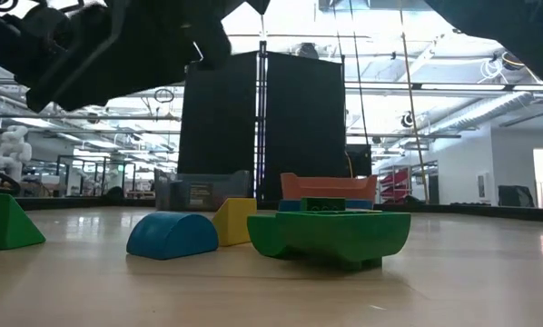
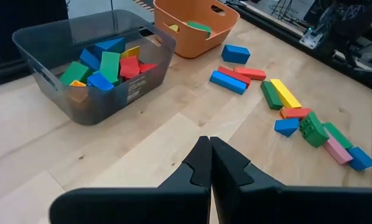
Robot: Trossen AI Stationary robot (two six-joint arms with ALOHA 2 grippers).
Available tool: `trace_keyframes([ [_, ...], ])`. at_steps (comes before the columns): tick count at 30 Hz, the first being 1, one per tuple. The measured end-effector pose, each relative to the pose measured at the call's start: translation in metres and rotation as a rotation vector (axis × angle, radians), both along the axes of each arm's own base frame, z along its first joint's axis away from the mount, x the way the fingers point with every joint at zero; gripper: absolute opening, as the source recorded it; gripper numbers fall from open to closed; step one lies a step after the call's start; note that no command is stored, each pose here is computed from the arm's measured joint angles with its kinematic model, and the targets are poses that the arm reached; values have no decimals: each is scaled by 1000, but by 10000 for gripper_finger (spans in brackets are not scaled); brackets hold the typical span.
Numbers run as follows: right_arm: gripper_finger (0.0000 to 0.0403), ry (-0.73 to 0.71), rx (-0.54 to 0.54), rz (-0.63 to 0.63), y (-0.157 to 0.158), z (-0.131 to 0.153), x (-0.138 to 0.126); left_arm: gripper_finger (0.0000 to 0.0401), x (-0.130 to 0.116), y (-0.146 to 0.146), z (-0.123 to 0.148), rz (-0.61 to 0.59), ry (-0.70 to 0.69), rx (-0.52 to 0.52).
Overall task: Sort blocks by size
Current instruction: Put the small green block into the black bin
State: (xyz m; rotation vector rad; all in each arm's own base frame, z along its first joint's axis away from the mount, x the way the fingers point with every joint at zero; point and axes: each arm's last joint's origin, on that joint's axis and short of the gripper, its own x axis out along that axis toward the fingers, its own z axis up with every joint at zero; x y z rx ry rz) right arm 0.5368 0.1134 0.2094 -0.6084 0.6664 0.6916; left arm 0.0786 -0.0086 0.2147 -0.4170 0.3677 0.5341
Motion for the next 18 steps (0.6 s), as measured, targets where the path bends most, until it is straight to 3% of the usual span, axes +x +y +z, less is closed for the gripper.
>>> trace_keyframes([
  [10, 254, -54, -69, 179, 24, -39, 7, 0, 0, 0, -2, 5, 8, -34],
  [18, 254, -79, -81, 206, 30, -65, 14, 0, 2, -2, -3, -10, 20, -70],
])
